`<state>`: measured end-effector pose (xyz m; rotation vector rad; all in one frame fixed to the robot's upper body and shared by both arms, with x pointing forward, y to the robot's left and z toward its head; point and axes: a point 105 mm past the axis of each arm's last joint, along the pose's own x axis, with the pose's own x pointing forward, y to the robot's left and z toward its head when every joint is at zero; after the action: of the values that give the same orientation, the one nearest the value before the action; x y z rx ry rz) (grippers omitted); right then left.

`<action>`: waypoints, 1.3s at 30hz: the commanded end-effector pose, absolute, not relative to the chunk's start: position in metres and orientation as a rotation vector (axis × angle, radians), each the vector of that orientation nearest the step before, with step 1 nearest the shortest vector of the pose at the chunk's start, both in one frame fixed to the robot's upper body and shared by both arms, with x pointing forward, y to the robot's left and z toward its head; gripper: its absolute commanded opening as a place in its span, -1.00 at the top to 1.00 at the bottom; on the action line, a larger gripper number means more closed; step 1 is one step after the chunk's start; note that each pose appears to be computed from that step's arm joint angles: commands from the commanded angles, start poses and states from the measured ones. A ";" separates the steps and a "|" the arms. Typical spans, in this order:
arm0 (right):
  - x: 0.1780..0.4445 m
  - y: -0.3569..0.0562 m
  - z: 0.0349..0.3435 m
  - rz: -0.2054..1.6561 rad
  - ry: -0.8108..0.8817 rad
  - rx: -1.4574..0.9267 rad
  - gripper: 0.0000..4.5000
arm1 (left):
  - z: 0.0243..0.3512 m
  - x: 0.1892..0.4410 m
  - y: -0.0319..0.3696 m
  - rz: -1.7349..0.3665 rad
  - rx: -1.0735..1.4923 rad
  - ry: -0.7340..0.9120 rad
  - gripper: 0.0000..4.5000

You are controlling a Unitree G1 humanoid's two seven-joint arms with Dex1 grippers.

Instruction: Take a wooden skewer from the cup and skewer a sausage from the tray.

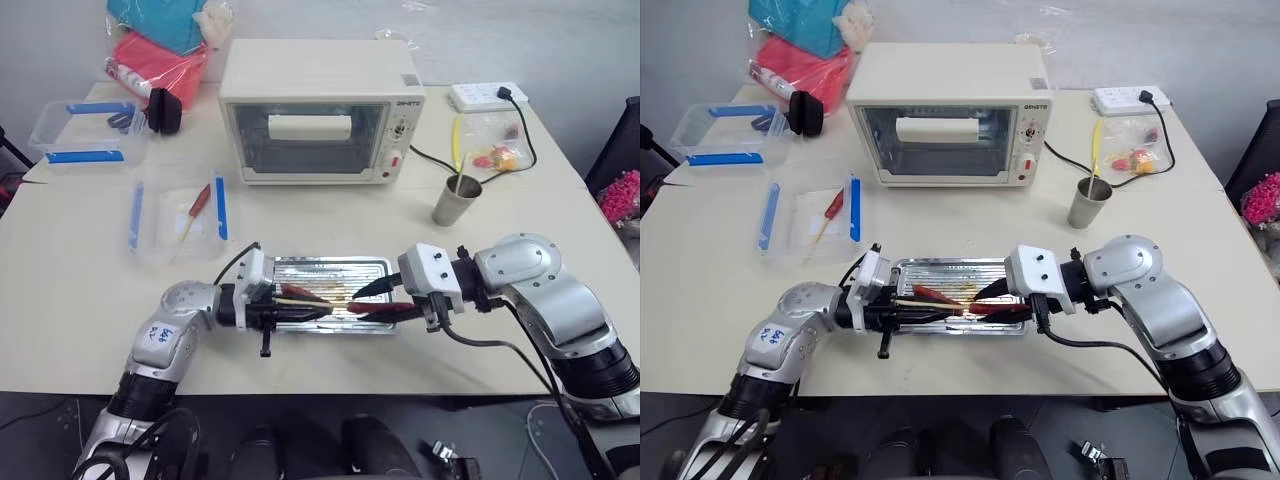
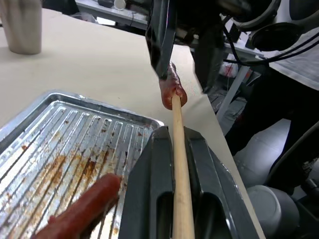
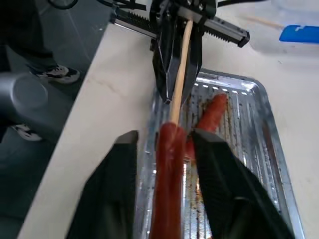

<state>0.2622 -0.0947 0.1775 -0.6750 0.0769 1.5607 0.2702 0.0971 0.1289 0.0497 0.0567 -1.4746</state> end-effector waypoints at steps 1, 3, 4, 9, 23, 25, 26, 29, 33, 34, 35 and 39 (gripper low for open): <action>0.265 -0.117 0.192 1.486 0.040 -0.693 -0.25 | 0.145 0.272 0.134 -1.345 0.097 -0.023 1.00; 0.267 -0.129 0.196 1.435 0.013 -0.690 -0.48 | 0.148 0.267 0.153 -1.269 0.103 -0.036 1.00; 0.269 -0.135 0.200 1.398 -0.029 -0.675 -0.65 | 0.152 0.264 0.165 -1.210 0.093 -0.053 1.00; 0.259 -0.144 0.222 1.313 -0.257 -0.383 -0.96 | 0.182 0.257 0.200 -0.903 -0.011 -0.197 1.00; 0.257 -0.118 0.248 1.034 -0.611 -0.119 -0.96 | 0.194 0.331 0.259 -0.055 -0.243 -0.298 1.00; 0.256 -0.117 0.246 1.052 -0.602 -0.139 -0.96 | 0.190 0.346 0.264 -0.003 -0.236 -0.269 1.00; 0.256 -0.117 0.246 1.054 -0.600 -0.144 -0.99 | 0.188 0.352 0.268 0.020 -0.238 -0.258 0.87; 0.255 -0.118 0.247 1.053 -0.601 -0.151 -1.00 | 0.194 0.361 0.268 0.022 -0.215 -0.279 0.48; 0.253 -0.122 0.245 1.041 -0.582 -0.166 -1.00 | 0.211 0.355 0.250 -0.104 -0.200 -0.373 -0.05; 0.251 -0.124 0.243 1.045 -0.567 -0.175 -1.00 | 0.215 0.350 0.246 -0.143 -0.176 -0.394 -0.13; 0.250 -0.126 0.240 1.050 -0.553 -0.185 -1.00 | 0.217 0.344 0.240 -0.195 -0.147 -0.402 -0.30; 0.245 -0.136 0.226 1.108 -0.445 -0.236 -1.00 | 0.210 0.321 0.223 -0.467 0.122 -0.306 -0.53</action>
<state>0.2548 -0.1332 0.2191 -0.2014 -0.4264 1.0725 0.3339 0.2371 0.1988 0.0036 -0.2847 -0.3301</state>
